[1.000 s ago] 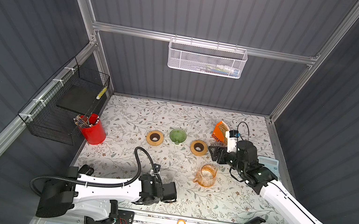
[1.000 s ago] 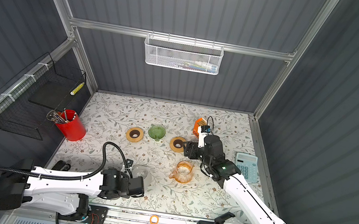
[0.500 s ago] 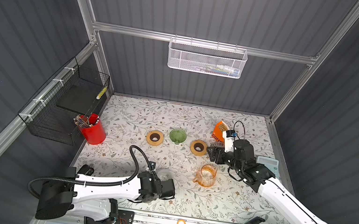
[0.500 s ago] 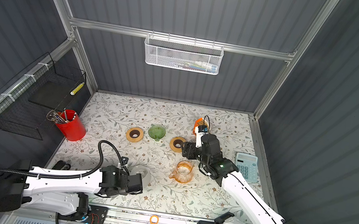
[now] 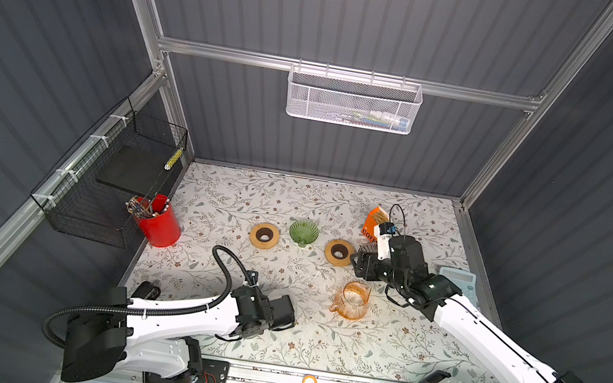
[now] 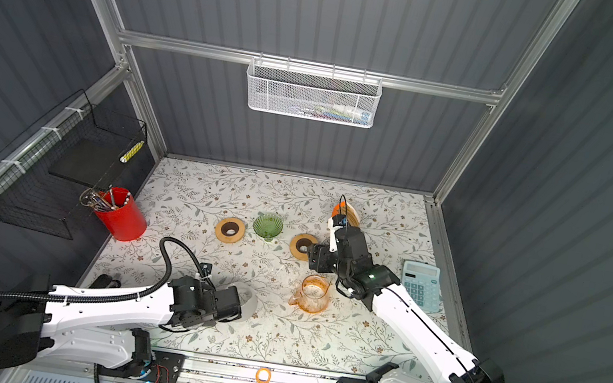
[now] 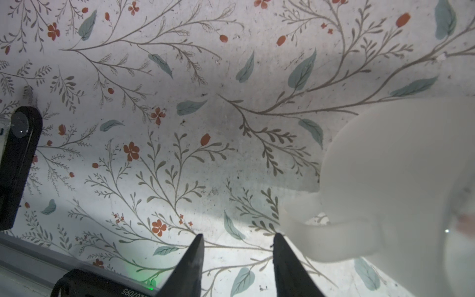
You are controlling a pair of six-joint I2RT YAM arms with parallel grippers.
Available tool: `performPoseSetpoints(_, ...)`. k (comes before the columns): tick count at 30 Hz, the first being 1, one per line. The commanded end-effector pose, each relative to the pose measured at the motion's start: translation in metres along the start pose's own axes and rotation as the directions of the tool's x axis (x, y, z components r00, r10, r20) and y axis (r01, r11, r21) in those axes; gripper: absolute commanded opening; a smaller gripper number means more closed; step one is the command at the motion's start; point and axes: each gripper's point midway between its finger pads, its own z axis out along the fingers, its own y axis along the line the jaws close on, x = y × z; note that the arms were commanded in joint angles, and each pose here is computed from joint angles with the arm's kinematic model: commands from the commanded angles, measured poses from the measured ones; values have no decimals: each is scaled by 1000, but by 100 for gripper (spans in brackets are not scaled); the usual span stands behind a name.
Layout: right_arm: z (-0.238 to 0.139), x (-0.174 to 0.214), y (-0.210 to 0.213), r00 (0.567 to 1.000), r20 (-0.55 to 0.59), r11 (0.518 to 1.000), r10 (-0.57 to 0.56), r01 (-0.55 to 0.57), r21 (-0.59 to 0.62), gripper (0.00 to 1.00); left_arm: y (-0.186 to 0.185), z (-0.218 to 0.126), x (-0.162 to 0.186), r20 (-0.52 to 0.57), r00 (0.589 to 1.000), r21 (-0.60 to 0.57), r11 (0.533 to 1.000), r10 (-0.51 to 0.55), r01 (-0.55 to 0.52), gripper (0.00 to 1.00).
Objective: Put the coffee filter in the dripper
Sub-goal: 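Lower the right gripper onto the wooden dripper stand beside the green dripper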
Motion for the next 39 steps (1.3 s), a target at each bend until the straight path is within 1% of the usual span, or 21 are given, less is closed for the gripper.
performPoseSetpoints(1,2,-1,-2,999,-26,999,-18,19,39,75,10,3,-4,25,1000,-36,999,14,-13,45)
performPoseSetpoints(5,8,0,-2,998,-63,998,-31,34,60,74,4,-5,-12,46,999,-4,1000,29,-29,44)
performPoseSetpoints(9,17,-4,2,995,-93,997,-43,49,67,74,-6,-24,-28,91,994,67,996,52,-58,44)
performPoseSetpoints(11,22,-1,5,991,-122,995,-58,67,70,74,-18,-35,-38,120,991,125,990,55,-70,44)
performPoseSetpoints(15,38,3,13,981,-170,993,-90,101,58,74,-28,-53,-51,155,986,182,979,61,-89,44)
performPoseSetpoints(19,58,11,18,963,-239,987,-128,146,61,73,-40,-67,-66,200,978,233,967,52,-99,45)
performPoseSetpoints(21,69,17,21,951,-275,985,-142,164,60,73,-47,-75,-75,233,972,264,960,36,-99,46)
performPoseSetpoints(24,83,21,23,943,-299,984,-144,169,59,73,-53,-85,-89,283,959,301,950,-3,-86,47)
performPoseSetpoints(28,98,27,23,932,-329,981,-153,184,66,73,-50,-93,-104,308,949,349,936,-67,-47,48)
performPoseSetpoints(33,116,33,20,914,-368,972,-173,218,84,72,-42,-96,-123,304,943,424,906,-137,-5,48)
performPoseSetpoints(39,132,35,14,896,-394,958,-206,267,106,71,-38,-87,-136,269,950,448,894,-161,24,48)
